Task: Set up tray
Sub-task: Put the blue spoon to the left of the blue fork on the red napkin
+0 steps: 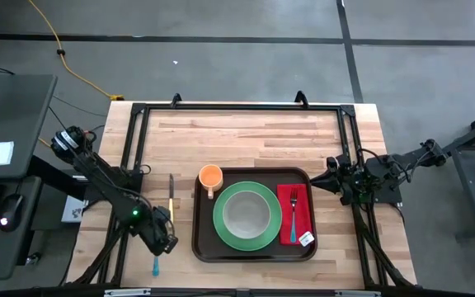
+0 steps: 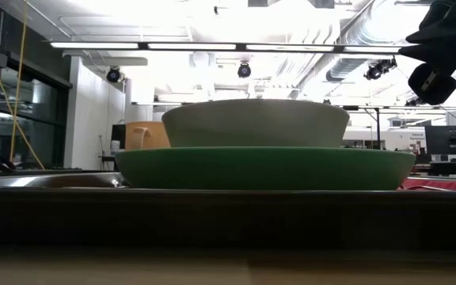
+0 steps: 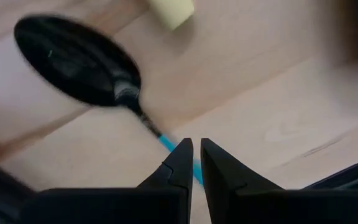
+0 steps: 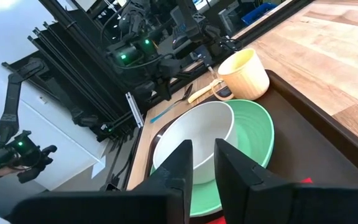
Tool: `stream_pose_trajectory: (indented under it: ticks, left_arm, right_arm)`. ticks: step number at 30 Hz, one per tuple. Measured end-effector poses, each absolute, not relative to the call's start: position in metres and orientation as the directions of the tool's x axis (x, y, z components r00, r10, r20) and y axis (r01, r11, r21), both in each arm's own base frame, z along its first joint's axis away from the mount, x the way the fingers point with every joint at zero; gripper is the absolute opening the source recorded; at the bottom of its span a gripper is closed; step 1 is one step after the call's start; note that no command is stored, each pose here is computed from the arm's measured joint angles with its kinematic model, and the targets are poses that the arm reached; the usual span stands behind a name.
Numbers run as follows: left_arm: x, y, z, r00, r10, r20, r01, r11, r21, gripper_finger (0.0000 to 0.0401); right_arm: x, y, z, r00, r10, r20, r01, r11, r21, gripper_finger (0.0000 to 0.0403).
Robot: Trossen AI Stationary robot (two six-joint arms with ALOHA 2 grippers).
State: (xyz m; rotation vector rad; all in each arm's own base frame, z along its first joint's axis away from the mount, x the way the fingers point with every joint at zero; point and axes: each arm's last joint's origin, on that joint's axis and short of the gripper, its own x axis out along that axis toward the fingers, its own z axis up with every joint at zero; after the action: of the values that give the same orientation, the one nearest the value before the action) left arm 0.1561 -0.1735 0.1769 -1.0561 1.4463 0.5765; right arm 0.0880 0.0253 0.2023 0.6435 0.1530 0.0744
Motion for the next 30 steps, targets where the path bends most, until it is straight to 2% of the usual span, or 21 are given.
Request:
stream_pose_trajectory:
  ticks: [9,20,30]
  left_arm:
    - [0.1571,-0.1719,0.1770,0.074,-0.295,-0.953,-0.865,0.456,-0.208,0.0062]
    - [0.1502,-0.1688,0.1759,-0.052,-0.312,-0.949,-0.884,0.455,-0.101,0.0062]
    - [0.1509,-0.1685,0.1758,-0.029,-0.295,-0.955,-0.884,0.454,-0.113,0.0065]
  right_arm:
    - [0.0881,0.0253,0.2023,0.986,0.115,-0.119,-0.020,0.798,0.602,0.0047]
    - [0.0880,0.0255,0.2022,0.985,0.122,-0.120,-0.021,0.780,0.626,0.0046]
    - [0.0880,0.0255,0.2022,0.985,0.122,-0.120,-0.021,0.781,0.624,0.0049]
